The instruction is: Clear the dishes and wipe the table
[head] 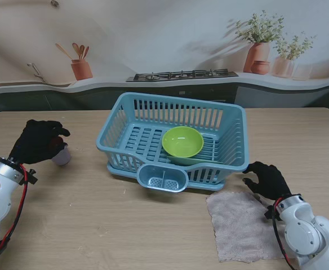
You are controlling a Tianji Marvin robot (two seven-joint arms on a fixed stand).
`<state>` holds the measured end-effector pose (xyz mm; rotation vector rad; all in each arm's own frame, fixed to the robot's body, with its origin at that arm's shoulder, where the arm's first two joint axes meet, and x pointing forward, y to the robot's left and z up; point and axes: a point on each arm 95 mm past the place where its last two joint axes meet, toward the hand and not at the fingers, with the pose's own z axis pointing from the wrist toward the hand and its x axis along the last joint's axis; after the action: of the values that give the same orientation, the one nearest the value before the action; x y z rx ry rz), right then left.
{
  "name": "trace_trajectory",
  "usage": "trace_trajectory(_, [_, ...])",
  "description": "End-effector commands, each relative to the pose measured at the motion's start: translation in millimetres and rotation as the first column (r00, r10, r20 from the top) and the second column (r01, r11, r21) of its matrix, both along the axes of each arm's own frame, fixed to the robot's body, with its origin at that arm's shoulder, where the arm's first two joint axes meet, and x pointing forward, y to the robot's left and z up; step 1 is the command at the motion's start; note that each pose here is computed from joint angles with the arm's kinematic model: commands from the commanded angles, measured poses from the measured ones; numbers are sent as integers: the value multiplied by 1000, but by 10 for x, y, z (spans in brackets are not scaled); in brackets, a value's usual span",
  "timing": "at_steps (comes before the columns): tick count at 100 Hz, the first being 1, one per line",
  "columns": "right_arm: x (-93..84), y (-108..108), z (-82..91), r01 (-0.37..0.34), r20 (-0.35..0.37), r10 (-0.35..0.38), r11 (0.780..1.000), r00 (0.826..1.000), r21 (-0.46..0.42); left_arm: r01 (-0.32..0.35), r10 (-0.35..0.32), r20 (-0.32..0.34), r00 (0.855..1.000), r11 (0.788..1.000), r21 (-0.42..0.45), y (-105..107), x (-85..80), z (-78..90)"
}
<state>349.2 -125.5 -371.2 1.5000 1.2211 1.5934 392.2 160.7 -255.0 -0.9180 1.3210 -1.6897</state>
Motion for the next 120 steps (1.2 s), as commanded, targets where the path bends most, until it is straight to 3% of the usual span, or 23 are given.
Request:
trace_trajectory(1, [-20,29,-21,-10,-18,10,1000,1000,-4,-26,27,-30,999,999,25,84,-34,-118])
trace_trajectory(33, [-20,50,-30,-13,-27,13,1000,1000,-5,-91,98,-84,992,992,87,215,-77,-319])
trace_trajectory(66, [-20,75,-32,-14,-33,14,1000,999,-6,-137,149,-89,985,982,131,348,-117,-432])
trace_trajectory(120, [-28,127,-11,-29,-51,29,1000,998,-4,-176,188,-94,978,977,118,440,-120,-648])
